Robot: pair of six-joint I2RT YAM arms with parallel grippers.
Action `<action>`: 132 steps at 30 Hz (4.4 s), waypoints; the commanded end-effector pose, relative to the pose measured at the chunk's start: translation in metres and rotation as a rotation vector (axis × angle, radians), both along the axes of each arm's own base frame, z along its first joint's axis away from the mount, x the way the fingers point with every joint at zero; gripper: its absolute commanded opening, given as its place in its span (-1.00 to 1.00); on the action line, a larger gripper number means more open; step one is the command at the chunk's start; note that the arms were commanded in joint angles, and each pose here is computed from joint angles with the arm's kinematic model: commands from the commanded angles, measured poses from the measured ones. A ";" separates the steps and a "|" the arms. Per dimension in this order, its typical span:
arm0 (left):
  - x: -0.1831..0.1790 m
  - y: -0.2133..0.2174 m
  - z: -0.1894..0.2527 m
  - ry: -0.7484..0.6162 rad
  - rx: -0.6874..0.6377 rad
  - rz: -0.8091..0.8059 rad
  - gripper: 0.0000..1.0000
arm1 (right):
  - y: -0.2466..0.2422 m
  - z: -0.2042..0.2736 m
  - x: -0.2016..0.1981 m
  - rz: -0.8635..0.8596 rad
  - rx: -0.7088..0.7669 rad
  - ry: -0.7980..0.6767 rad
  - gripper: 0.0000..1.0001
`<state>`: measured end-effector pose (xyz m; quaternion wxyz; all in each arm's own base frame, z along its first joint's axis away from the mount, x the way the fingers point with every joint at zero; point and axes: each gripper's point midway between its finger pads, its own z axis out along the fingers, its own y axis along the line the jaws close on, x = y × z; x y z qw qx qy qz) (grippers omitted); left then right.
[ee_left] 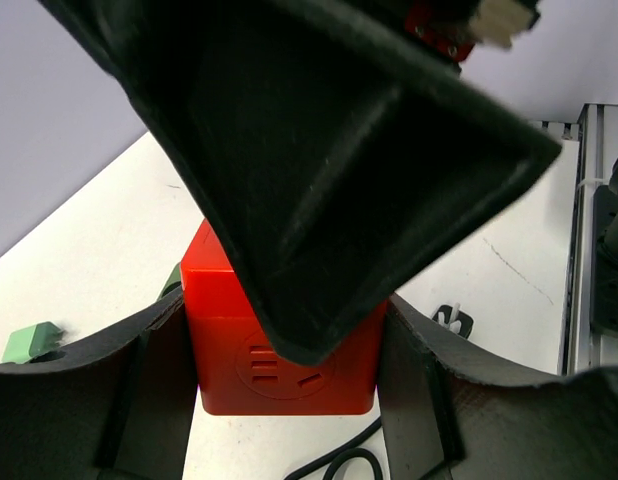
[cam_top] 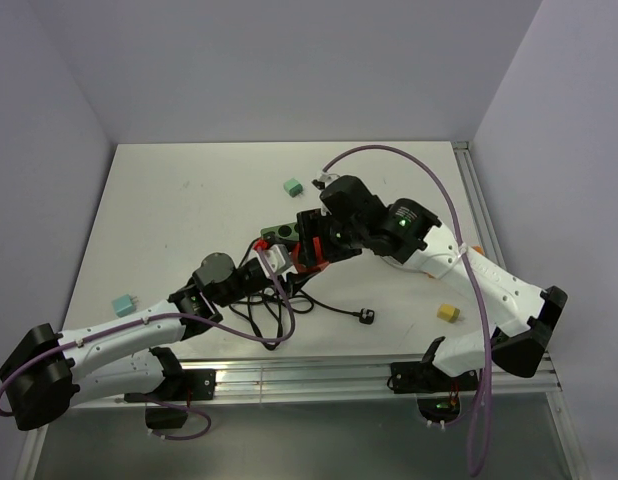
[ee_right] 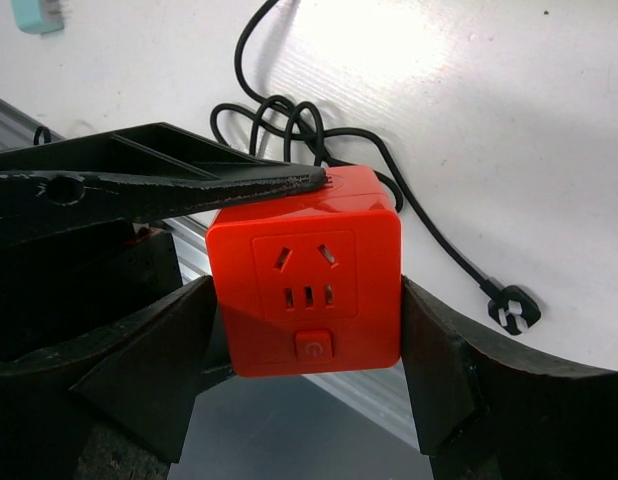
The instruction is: Insert the plug
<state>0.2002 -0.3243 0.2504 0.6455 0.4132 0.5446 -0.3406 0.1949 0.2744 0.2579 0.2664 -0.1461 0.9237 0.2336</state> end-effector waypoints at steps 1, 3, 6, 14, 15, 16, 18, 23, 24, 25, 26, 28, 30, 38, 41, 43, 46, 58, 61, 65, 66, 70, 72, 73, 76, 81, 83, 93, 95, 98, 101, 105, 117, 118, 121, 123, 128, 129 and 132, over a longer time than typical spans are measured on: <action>0.001 0.003 0.039 -0.058 -0.121 0.016 -0.99 | 0.007 0.011 0.005 -0.025 0.038 -0.061 0.57; 0.000 0.003 0.040 -0.062 -0.122 0.012 -0.99 | 0.010 0.007 0.005 -0.027 0.020 -0.053 0.57; -0.002 0.005 0.041 -0.067 -0.126 0.009 -0.99 | 0.013 0.003 0.007 -0.029 0.004 -0.051 0.51; -0.003 0.008 0.036 -0.050 -0.133 0.014 -0.81 | 0.016 -0.002 0.010 -0.031 -0.019 -0.046 -1.00; -0.001 0.012 0.044 -0.057 -0.163 0.038 -0.61 | 0.014 -0.002 0.013 -0.042 -0.025 -0.059 -1.00; 0.000 0.014 0.039 -0.036 -0.171 0.052 -0.18 | 0.012 -0.002 0.014 -0.042 -0.026 -0.071 -1.00; 0.005 0.025 0.047 -0.034 -0.217 0.108 -0.07 | 0.001 -0.002 0.022 -0.086 -0.046 -0.127 -1.00; 0.019 0.055 0.049 0.072 -0.326 0.277 0.99 | -0.020 0.010 0.032 -0.110 -0.035 -0.245 -1.00; 0.022 0.066 0.052 0.090 -0.360 0.325 0.99 | -0.026 0.017 0.033 -0.114 -0.021 -0.263 -1.00; 0.031 0.079 0.047 0.153 -0.397 0.415 0.99 | -0.034 0.013 0.039 -0.114 -0.028 -0.260 -1.00; 0.035 0.092 0.050 0.184 -0.437 0.478 0.99 | -0.040 0.014 0.045 -0.130 -0.021 -0.272 -1.00; 0.045 0.111 0.040 0.279 -0.475 0.602 0.99 | -0.056 0.014 0.053 -0.145 -0.023 -0.277 -1.00; 0.041 0.118 0.048 0.308 -0.504 0.612 0.99 | -0.082 0.008 0.068 -0.153 -0.069 -0.311 -1.00; 0.020 0.126 0.032 0.539 -0.589 0.580 0.93 | -0.170 0.005 0.099 -0.244 -0.327 -0.423 -1.00; 0.018 0.121 0.024 0.564 -0.568 0.560 0.73 | -0.218 -0.005 0.108 -0.249 -0.487 -0.427 -1.00; 0.016 0.117 0.017 0.587 -0.539 0.552 0.68 | -0.251 -0.023 0.112 -0.232 -0.612 -0.382 -1.00; 0.010 0.113 0.011 0.595 -0.528 0.510 0.68 | -0.295 -0.043 0.111 -0.265 -0.684 -0.269 -1.00; -0.003 0.078 -0.043 0.648 -0.427 0.361 0.55 | -0.326 -0.110 0.085 -0.129 -0.545 -0.144 -1.00; -0.003 0.078 -0.048 0.650 -0.412 0.365 0.53 | -0.335 -0.113 0.085 -0.164 -0.525 -0.146 -1.00; -0.005 0.078 -0.048 0.667 -0.413 0.377 0.44 | -0.346 -0.121 0.085 -0.213 -0.459 -0.119 -1.00; -0.006 0.077 -0.047 0.667 -0.410 0.373 0.44 | -0.350 -0.124 0.083 -0.211 -0.462 -0.106 -1.00; -0.008 0.083 -0.040 0.658 -0.418 0.378 0.47 | -0.361 -0.132 0.080 -0.226 -0.452 -0.094 -1.00; -0.006 0.089 -0.041 0.649 -0.432 0.402 0.48 | -0.365 -0.134 0.081 -0.240 -0.456 -0.113 -1.00; -0.008 0.094 -0.038 0.642 -0.454 0.399 0.48 | -0.369 -0.134 0.085 -0.254 -0.465 -0.129 -1.00; -0.011 0.101 -0.035 0.615 -0.480 0.390 0.47 | -0.374 -0.140 0.086 -0.268 -0.453 -0.156 -1.00; -0.013 0.102 -0.037 0.606 -0.486 0.382 0.46 | -0.378 -0.150 0.086 -0.277 -0.448 -0.156 -1.00; -0.013 0.100 -0.038 0.609 -0.475 0.376 0.45 | -0.379 -0.147 0.088 -0.267 -0.448 -0.167 -1.00; -0.011 0.099 -0.041 0.601 -0.463 0.385 0.47 | -0.390 -0.128 0.095 -0.257 -0.474 -0.196 -1.00; -0.010 0.101 -0.044 0.600 -0.453 0.400 0.48 | -0.394 -0.128 0.097 -0.257 -0.490 -0.187 -1.00; -0.010 0.103 -0.045 0.600 -0.457 0.407 0.48 | -0.396 -0.129 0.099 -0.245 -0.493 -0.183 -1.00; -0.011 0.103 -0.044 0.594 -0.460 0.402 0.48 | -0.397 -0.135 0.098 -0.235 -0.493 -0.159 -1.00; -0.011 0.104 -0.042 0.591 -0.465 0.398 0.48 | -0.397 -0.143 0.099 -0.226 -0.493 -0.152 -1.00; -0.013 0.104 -0.040 0.587 -0.474 0.387 0.49 | -0.396 -0.162 0.100 -0.195 -0.496 -0.108 -1.00; -0.013 0.104 -0.040 0.588 -0.476 0.382 0.49 | -0.395 -0.164 0.100 -0.190 -0.495 -0.104 -1.00; -0.013 0.104 -0.041 0.588 -0.470 0.391 0.49 | -0.396 -0.168 0.102 -0.174 -0.506 -0.089 -1.00; -0.012 0.105 -0.042 0.586 -0.468 0.399 0.50 | -0.396 -0.167 0.105 -0.173 -0.506 -0.101 -1.00; -0.012 0.104 -0.042 0.586 -0.473 0.393 0.50 | -0.394 -0.172 0.106 -0.151 -0.492 -0.081 -1.00; -0.012 0.104 -0.042 0.585 -0.475 0.389 0.50 | -0.391 -0.174 0.105 -0.144 -0.483 -0.080 -1.00; -0.012 0.104 -0.044 0.590 -0.473 0.393 0.50 | -0.384 -0.175 0.109 -0.136 -0.443 -0.087 -1.00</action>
